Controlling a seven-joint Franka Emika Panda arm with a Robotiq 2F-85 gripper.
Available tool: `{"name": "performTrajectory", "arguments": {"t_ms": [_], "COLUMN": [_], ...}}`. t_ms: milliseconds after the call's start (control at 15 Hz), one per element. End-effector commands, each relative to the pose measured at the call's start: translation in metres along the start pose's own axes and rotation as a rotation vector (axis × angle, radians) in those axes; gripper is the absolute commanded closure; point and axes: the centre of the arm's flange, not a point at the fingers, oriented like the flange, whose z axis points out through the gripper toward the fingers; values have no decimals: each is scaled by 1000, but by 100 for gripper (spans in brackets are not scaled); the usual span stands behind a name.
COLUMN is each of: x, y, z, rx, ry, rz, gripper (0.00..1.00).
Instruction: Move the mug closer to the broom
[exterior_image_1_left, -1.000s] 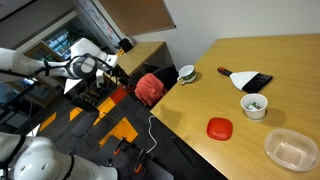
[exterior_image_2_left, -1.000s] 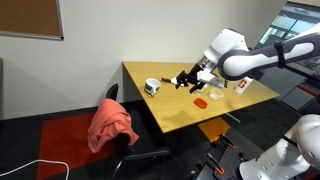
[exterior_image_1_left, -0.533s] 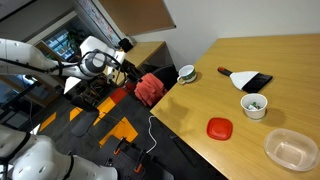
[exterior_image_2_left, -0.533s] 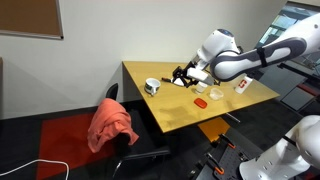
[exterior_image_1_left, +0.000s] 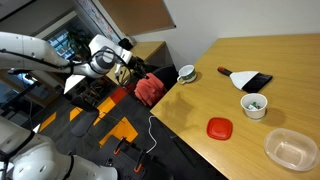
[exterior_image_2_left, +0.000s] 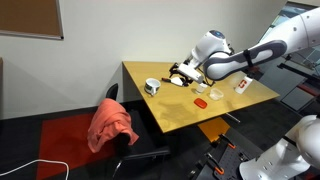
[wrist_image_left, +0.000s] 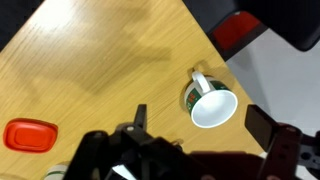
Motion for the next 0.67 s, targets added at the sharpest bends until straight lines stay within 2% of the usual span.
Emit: {"name": "performTrajectory", "arguments": {"t_ms": [0, 333, 600], "x": [30, 52, 63], "y": [-54, -96, -113], "z": [58, 127, 166], "rx": [-35, -84, -105], "ry": [69, 76, 83], "rz": [169, 270, 322], "gripper": [0, 0, 0]}}
